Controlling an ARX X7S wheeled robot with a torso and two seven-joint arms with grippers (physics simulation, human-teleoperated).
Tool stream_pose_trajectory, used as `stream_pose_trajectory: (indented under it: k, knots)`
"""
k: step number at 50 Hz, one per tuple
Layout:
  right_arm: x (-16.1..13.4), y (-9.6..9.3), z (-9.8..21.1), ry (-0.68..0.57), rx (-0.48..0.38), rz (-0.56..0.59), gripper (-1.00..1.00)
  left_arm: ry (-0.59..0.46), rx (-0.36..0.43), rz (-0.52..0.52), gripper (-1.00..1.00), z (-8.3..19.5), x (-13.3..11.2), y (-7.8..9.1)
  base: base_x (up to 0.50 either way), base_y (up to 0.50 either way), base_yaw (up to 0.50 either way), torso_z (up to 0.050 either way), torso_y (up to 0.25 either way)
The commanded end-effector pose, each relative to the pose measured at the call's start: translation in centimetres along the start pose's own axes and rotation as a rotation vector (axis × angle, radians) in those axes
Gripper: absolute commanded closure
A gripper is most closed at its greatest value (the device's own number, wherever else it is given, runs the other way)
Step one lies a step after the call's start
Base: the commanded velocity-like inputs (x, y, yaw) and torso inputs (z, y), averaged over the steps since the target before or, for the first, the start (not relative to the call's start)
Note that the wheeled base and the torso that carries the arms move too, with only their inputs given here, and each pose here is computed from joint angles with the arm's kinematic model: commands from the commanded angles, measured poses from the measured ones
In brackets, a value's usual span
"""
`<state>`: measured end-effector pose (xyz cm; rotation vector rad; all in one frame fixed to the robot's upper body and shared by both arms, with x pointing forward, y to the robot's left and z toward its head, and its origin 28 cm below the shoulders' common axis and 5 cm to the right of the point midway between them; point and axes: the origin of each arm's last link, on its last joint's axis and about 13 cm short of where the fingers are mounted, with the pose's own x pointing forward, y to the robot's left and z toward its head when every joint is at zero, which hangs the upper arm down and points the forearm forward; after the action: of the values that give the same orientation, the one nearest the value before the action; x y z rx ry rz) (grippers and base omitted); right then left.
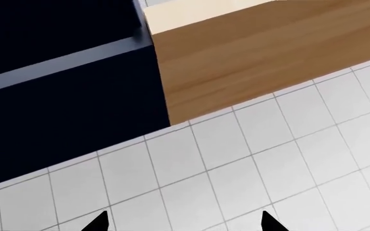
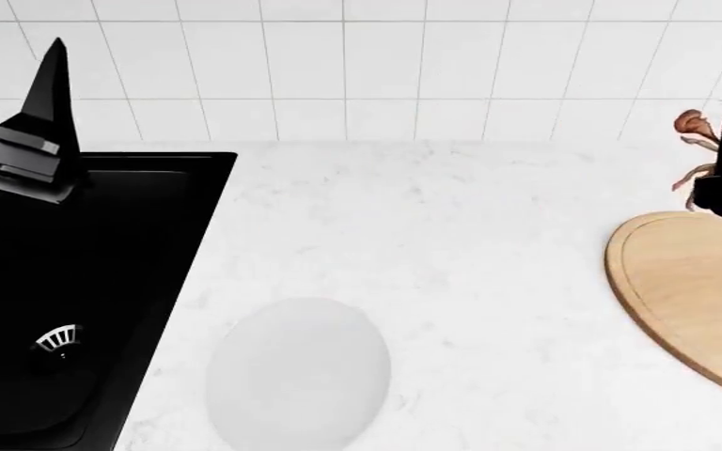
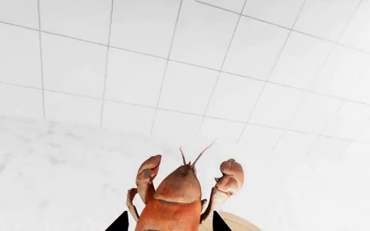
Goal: Pick the lobster from the plate and place it on the cutting board. Then pick the condiment bottle from the cabinet and place it next to the cutting board.
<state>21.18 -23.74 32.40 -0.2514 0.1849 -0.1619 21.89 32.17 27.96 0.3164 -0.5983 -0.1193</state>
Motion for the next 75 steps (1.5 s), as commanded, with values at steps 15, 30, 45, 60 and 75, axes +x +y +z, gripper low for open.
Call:
stream_pose_trajectory:
  k: [15, 30, 45, 60, 75]
  knots:
    - [6.1, -1.2, -8.4, 0.235, 0.023, -0.227, 1.00, 0.015, 0.008, -0.010, -1.00, -0.3, 0.1, -0.4, 0.00, 0.00, 0.00, 0.000, 0.000]
    - [7.7, -1.4, -10.8, 0.279, 0.060, -0.282, 1.00, 0.020, 0.014, -0.014, -1.00, 0.2, -0.2, -0.4, 0.00, 0.00, 0.00, 0.000, 0.000]
    - [8.0, -1.6, -12.1, 0.309, 0.073, -0.317, -1.00, 0.022, 0.019, -0.015, -1.00, 0.2, -0.4, -0.4, 0.00, 0.00, 0.00, 0.000, 0.000]
    - [3.2, -2.7, -6.7, 0.101, 0.121, -0.279, -1.00, 0.018, 0.018, -0.013, -1.00, 0.2, -0.3, -0.4, 0.00, 0.00, 0.00, 0.000, 0.000]
    - [-1.5, -2.1, -1.6, -0.145, 0.119, -0.188, -1.00, 0.025, 0.009, -0.022, -1.00, 0.2, -0.4, -0.4, 0.00, 0.00, 0.00, 0.000, 0.000]
